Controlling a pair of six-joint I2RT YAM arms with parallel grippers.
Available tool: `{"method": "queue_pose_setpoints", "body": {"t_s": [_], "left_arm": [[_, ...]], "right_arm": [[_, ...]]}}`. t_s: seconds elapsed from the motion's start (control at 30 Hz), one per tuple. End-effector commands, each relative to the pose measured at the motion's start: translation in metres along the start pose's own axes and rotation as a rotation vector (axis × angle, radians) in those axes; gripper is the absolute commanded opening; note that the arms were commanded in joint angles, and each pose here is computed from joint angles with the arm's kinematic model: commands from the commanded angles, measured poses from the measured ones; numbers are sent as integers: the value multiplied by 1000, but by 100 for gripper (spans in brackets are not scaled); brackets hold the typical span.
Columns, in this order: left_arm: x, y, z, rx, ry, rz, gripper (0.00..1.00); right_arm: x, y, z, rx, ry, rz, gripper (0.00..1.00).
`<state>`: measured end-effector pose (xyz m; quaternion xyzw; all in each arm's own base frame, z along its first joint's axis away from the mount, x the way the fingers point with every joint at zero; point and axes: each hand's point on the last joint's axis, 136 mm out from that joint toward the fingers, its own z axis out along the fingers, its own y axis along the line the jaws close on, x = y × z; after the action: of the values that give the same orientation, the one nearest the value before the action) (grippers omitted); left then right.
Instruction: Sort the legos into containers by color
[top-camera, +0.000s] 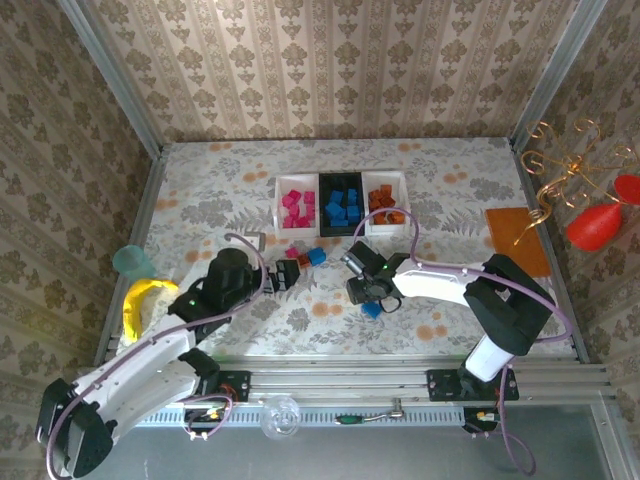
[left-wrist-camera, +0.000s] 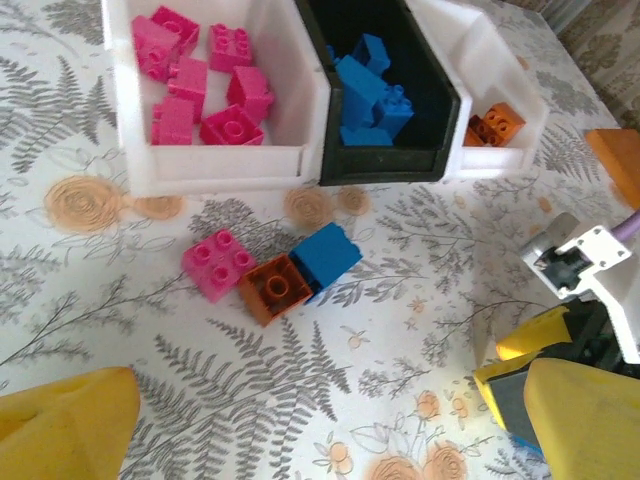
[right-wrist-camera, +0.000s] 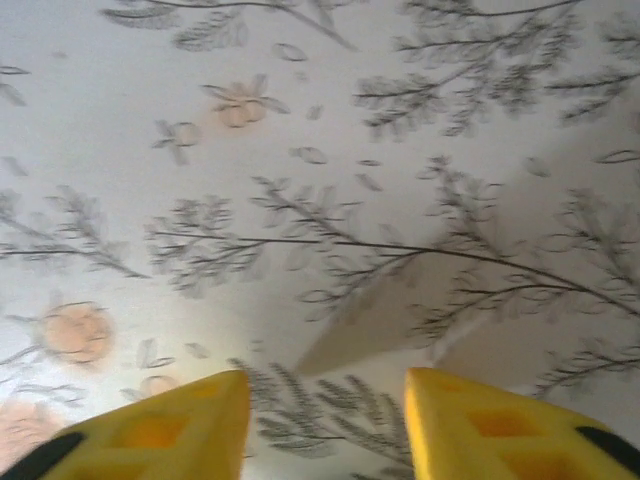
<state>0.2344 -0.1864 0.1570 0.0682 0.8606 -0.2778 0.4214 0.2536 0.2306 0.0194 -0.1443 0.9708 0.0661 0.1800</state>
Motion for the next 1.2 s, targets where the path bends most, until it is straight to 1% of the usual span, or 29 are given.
{"method": "queue_pose_setpoints", "body": {"t_s": [0.0,0.07,0.23,0.27,0.3,0.33,0.37,0.5,0.53,0.6,0.67,0.73,0.97,1.07,1.17], "left_arm": [[15,20,-5,-78,23,-22,100],[20,24,-7,-89,28,-21,100],[31,32,-8,-108,42,-27,100],[33,32,-8,-108,44,-29,100],[34,34,-8,-112,48,-34,100],[36,34,-8,-110,53,-37,100],[37,34,-9,-107,55,-39,100],[40,36,-12,-108,49,-40,100],[41,37,-12,-108,49,-40,100],[42,36,-11,-105,51,-40,100],[42,34,-10,-94,56,-41,100],[42,33,-9,-91,64,-41,100],[50,35,-7,-86,79,-50,100],[53,35,-5,-76,78,-54,100],[56,36,-2,-75,79,-60,100]], "right_arm": [[-22,31,-20,-135,-63,-31,38],[-36,35,-34,-154,-107,-41,34],[-84,31,-73,-173,-223,-16,33],[-89,29,-77,-167,-227,-8,36],[-91,26,-80,-155,-224,1,43],[-92,24,-82,-144,-221,8,48],[-89,22,-82,-141,-215,14,49],[-66,13,-73,-131,-183,65,51],[-60,9,-70,-123,-178,81,54],[-49,5,-66,-116,-164,98,57],[-38,1,-65,-116,-143,110,64],[-19,-6,-62,-82,-96,128,70],[67,-16,-56,-3,83,211,74],[94,-14,-62,0,132,247,75],[114,-7,-65,-23,180,274,77]]}}
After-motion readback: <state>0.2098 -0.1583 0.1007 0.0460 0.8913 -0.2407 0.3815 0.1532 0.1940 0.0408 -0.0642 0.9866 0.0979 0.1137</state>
